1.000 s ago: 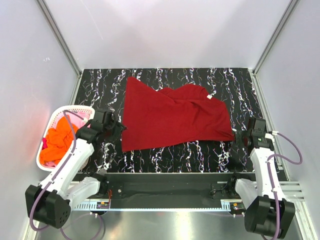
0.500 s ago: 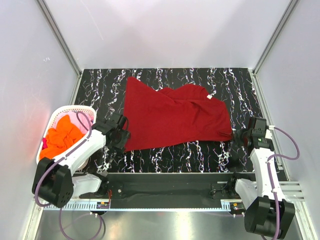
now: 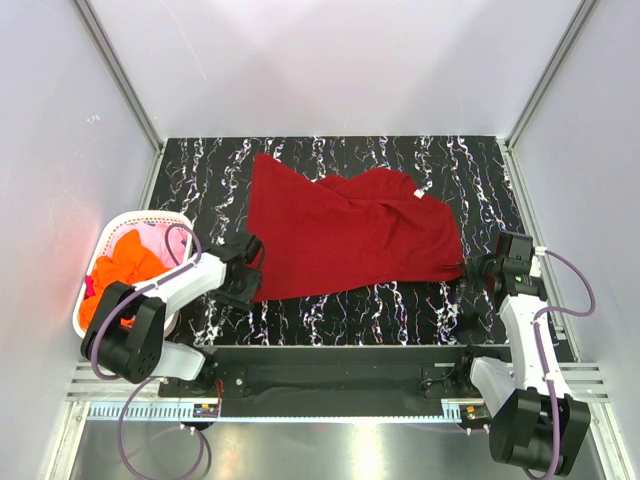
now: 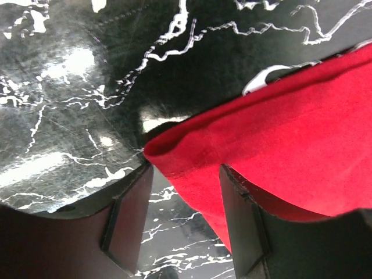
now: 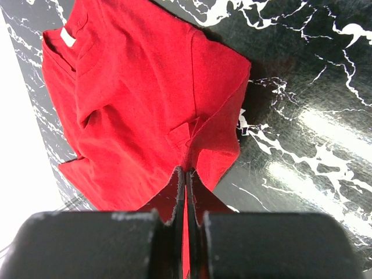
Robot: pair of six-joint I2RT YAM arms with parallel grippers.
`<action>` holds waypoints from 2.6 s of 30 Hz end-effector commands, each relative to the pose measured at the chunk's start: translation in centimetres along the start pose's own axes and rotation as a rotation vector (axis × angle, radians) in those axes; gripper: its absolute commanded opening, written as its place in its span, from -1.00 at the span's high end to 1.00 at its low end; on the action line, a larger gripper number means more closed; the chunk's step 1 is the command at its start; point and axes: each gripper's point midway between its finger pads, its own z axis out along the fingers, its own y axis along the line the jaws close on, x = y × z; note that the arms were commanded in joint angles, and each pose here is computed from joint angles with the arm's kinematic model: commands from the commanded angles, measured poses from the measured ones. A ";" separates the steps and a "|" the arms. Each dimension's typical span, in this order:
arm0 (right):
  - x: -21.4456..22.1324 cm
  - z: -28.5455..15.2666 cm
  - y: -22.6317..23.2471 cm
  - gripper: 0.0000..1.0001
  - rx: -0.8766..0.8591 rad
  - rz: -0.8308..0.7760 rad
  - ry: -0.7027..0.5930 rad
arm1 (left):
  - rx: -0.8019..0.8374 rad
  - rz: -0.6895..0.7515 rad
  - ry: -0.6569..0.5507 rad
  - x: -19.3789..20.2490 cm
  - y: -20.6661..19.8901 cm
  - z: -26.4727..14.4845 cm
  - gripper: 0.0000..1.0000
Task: Fold and stack the t-shirts
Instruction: Flatten the tshirt out
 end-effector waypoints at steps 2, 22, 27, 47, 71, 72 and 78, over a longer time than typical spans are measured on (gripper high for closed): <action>-0.7 -0.5 1.6 1.00 -0.058 -0.020 -0.025 | 0.000 -0.018 -0.030 -0.2 0.1 1.2 -0.05; -7.9 -15.2 21.7 1.00 -0.506 -0.177 -0.221 | 0.854 0.182 -0.479 -12.0 -14.6 -30.0 1.00; -5.3 -22.0 21.7 1.00 -0.619 -0.307 -0.170 | 1.024 0.245 -0.467 -11.7 -11.4 -35.5 1.00; -11.8 -18.9 31.3 1.00 -0.687 -0.227 -0.330 | 1.072 0.292 -0.477 -11.5 -24.9 -36.2 1.00; -13.6 -22.4 25.0 1.00 -0.403 -0.514 -0.484 | 1.236 0.422 -0.231 -7.6 -15.7 -34.6 1.00; -12.7 -24.2 23.2 1.00 -0.427 -0.510 -0.506 | 1.210 0.426 -0.220 -7.2 -14.4 -32.9 1.00; -6.5 -15.3 10.2 1.00 -0.268 -0.391 -0.299 | 1.009 0.494 -0.097 -3.8 -7.1 -19.4 1.00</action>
